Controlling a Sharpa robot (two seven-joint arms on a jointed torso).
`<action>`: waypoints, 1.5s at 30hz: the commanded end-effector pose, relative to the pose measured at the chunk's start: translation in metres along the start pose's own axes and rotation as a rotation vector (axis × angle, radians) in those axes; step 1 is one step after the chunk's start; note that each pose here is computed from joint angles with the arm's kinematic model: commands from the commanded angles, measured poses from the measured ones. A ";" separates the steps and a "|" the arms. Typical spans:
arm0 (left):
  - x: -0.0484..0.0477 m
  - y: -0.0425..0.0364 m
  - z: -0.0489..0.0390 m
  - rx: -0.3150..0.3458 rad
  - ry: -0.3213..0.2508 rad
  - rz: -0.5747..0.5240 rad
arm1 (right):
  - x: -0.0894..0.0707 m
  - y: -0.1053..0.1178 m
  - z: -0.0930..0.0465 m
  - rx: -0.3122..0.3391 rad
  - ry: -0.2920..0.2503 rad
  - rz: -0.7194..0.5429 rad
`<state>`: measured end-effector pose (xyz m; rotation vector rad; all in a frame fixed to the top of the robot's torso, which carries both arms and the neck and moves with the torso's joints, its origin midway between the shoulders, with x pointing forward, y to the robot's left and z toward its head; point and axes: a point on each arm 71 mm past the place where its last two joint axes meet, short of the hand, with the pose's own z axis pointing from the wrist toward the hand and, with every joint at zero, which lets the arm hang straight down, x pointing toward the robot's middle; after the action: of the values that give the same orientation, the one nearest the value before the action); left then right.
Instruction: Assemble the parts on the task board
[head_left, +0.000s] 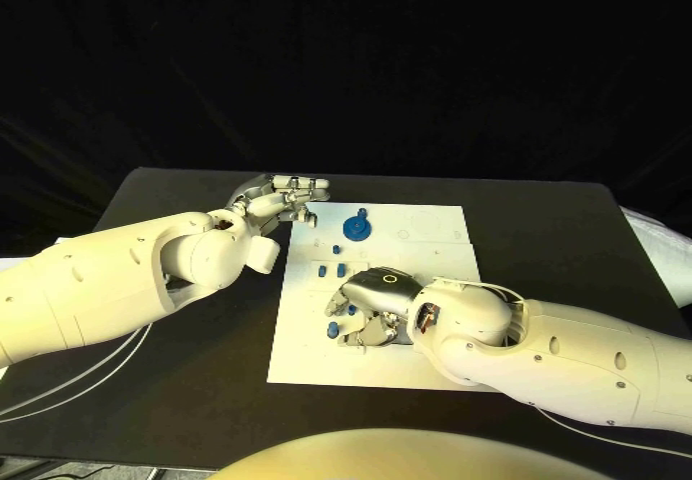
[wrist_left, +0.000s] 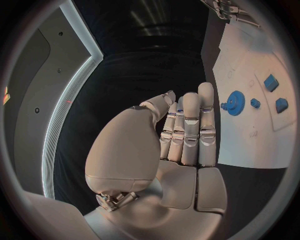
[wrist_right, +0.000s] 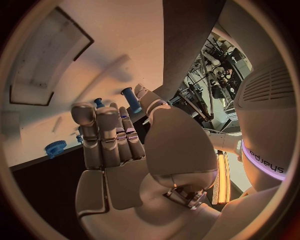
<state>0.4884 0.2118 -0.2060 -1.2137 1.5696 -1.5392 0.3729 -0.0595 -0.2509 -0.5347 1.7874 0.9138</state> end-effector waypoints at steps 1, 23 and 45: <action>0.0018 -0.0006 0.0004 0.005 0.016 -0.009 | -0.008 0.001 -0.006 -0.014 -0.095 0.043; 0.0012 -0.0016 -0.0037 0.004 0.017 -0.009 | -0.046 -0.077 -0.108 0.376 -0.163 0.209; 0.0017 -0.0008 -0.0017 0.003 0.017 -0.009 | -0.020 -0.095 -0.141 0.660 -0.013 0.128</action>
<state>0.4867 0.2132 -0.2054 -1.2144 1.5715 -1.5392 0.3669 -0.2277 -0.2324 0.0348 1.9429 0.4396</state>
